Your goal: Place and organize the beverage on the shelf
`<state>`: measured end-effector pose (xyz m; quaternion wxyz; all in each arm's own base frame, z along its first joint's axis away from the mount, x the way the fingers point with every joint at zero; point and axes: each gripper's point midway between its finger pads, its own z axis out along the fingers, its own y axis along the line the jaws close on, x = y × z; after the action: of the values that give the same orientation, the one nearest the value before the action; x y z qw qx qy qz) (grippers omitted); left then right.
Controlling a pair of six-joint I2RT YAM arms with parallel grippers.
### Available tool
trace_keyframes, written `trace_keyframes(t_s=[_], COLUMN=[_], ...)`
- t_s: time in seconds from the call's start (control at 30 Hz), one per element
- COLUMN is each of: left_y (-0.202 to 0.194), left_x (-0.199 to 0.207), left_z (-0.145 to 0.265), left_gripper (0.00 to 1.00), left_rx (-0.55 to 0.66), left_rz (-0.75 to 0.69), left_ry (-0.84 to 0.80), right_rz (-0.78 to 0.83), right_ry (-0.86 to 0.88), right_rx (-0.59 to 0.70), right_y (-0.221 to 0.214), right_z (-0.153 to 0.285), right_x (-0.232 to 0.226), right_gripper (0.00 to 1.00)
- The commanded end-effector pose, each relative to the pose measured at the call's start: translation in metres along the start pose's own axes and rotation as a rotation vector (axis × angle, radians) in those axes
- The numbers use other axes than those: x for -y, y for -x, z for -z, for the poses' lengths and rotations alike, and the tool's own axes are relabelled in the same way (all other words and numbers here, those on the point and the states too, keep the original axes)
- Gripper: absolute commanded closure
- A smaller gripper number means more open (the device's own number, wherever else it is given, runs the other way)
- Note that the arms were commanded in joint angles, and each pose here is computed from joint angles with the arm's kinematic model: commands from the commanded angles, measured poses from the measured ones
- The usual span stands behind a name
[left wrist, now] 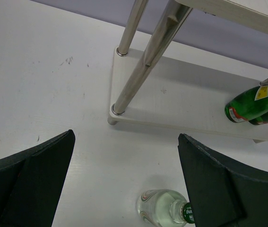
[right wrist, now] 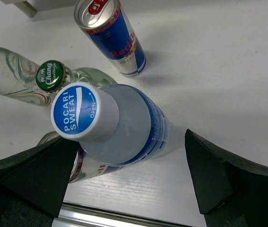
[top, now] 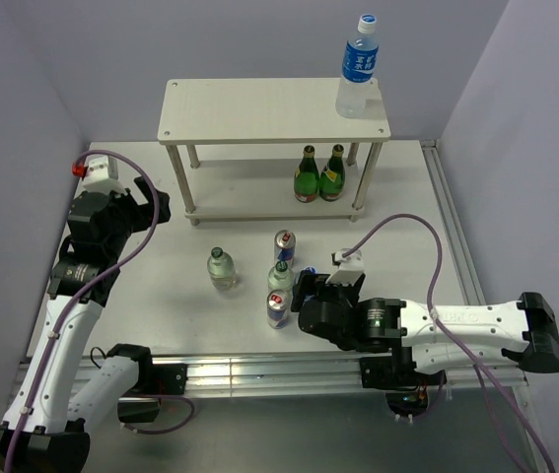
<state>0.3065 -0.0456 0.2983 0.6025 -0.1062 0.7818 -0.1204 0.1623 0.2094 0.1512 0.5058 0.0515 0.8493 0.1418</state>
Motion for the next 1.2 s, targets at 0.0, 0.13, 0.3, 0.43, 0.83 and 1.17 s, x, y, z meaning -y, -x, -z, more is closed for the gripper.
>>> trace_keyframes(t_s=[0.0,0.13,0.3,0.43,0.83,1.17], left_y=[0.004,0.004,0.004,0.003,0.003,0.003], left_x=[-0.003,-0.002,-0.002,-0.001,-0.002,-0.004], left_z=[-0.001,0.0,-0.001,-0.001,-0.001,-0.001], left_gripper=[0.03,0.03,0.03,0.03,0.03,0.03], left_rx=[0.017,0.017,0.018,0.014,0.012,0.015], left_rz=[-0.02,-0.021,-0.022,-0.022,-0.023,-0.02], left_ry=[0.007,0.002,0.002,-0.001,0.002,0.016], right_rz=[-0.041,-0.03,-0.015,-0.009,-0.009,-0.008], right_ry=[0.007,-0.009,-0.046,-0.091,-0.085,-0.014], right_rx=[0.037,0.049,0.086,0.138,0.232,0.489], right_y=[-0.001,-0.006,-0.005,-0.001,0.082,0.291], right_z=[-0.007,-0.016,-0.028,-0.033,-0.002,0.082], right_x=[-0.01,-0.009,-0.002,0.01,-0.012,-0.039], right_gripper=[0.0,0.0,0.03,0.27,1.0,1.0])
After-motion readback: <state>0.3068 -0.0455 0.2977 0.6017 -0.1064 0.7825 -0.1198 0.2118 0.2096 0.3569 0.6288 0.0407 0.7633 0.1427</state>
